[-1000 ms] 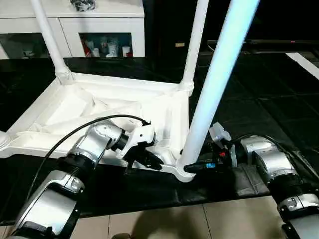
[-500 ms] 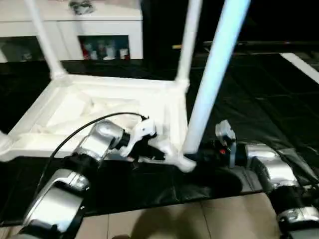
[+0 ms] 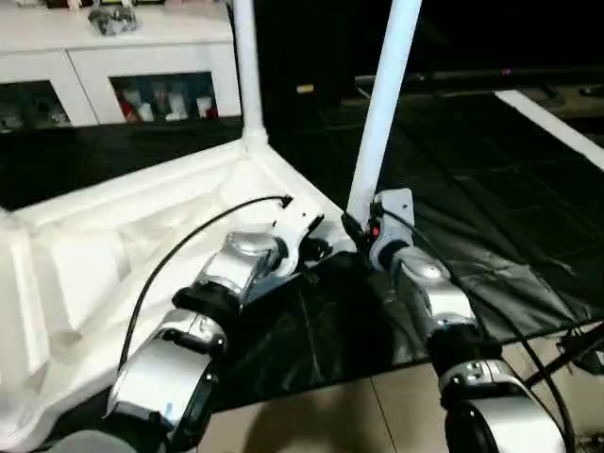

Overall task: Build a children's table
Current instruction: Rotate leg to tighten

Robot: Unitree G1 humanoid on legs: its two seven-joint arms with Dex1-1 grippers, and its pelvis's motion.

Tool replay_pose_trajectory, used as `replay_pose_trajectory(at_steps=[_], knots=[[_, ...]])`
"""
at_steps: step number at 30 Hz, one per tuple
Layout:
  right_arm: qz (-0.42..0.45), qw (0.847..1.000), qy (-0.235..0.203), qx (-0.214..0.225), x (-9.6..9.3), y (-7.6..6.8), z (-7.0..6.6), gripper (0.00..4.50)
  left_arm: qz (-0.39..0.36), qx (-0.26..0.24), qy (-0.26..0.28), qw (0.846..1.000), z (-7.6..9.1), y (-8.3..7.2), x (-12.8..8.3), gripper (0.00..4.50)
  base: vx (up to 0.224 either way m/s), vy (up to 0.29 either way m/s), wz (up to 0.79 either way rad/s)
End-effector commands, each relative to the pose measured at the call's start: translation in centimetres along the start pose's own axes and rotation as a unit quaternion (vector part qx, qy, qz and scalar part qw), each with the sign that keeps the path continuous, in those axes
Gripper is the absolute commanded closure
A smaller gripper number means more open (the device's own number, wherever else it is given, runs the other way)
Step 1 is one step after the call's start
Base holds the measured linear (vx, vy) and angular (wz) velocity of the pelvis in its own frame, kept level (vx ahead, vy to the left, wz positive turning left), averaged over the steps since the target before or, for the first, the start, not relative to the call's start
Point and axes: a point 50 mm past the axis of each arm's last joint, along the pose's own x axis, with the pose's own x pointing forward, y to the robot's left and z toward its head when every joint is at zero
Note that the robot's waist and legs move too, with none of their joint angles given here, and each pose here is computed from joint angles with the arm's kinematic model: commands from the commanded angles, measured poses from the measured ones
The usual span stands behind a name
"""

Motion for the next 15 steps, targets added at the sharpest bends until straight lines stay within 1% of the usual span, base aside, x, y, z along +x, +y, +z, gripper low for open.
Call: replay_pose_trajectory(at_steps=[1,2,3,5,7,8,10,11,12,13,14,15], knots=[[0.058,0.997,0.055,0.025,0.4,3.6,-2.6,1.84,-0.008,0.026,-0.021,0.999,2.0,-0.7,0.6,4.5,0.0,0.0,0.0],[0.058,0.997,0.05,0.018,0.4,3.3,-2.5,1.78,-0.011,0.032,-0.013,0.999,1.7,-0.5,0.4,4.5,0.0,0.0,0.0],[0.058,0.997,0.049,0.016,0.4,3.2,-2.4,1.53,-0.012,0.034,-0.011,0.999,1.6,-0.5,0.4,4.5,0.0,0.0,0.0],[0.065,0.997,0.035,0.008,0.2,2.7,-2.2,1.44,-0.017,0.039,-0.003,0.999,1.2,-0.1,0.0,4.5,0.0,0.0,0.0],[0.08,0.996,0.027,-0.01,-0.4,1.5,-2.0,1.35,-0.028,0.049,0.006,0.998,0.7,0.4,-0.5,4.5,0.0,0.0,0.0],[0.092,0.996,0.021,-0.012,-0.7,1.1,-1.9,1.09,-0.031,0.051,0.011,0.998,0.5,0.6,-0.7,4.5,0.0,0.0,0.0],[0.106,0.994,0.011,-0.012,-1.2,0.3,-1.6,0.96,-0.038,0.055,0.018,0.998,0.1,0.9,-1.1,4.5,0.0,0.0,0.0],[0.119,0.993,0.001,-0.023,-1.8,-0.8,-1.3,0.9,-0.055,0.067,0.02,0.996,-0.2,1.0,-1.4,4.5,0.0,0.0,0.0],[0.119,0.993,0.001,-0.023,-1.8,-0.8,-1.3,0.78,-0.055,0.067,0.02,0.996,-0.2,1.0,-1.4,4.5,0.0,0.0,0.0],[0.141,0.989,-0.011,-0.036,-2.6,-2.0,-0.8,0.65,-0.073,0.073,0.024,0.994,-0.6,1.2,-1.9,4.5,0.0,0.0,0.0],[0.15,0.988,-0.014,-0.039,-2.8,-2.3,-0.6,0.56,-0.078,0.074,0.027,0.994,-0.7,1.3,-2.0,4.5,0.0,0.0,0.0],[0.177,0.983,-0.023,-0.048,-3.5,-3.2,-0.3,0.56,-0.095,0.077,0.035,0.992,-1.0,1.3,-2.3,4.5,0.0,0.0,0.0]])
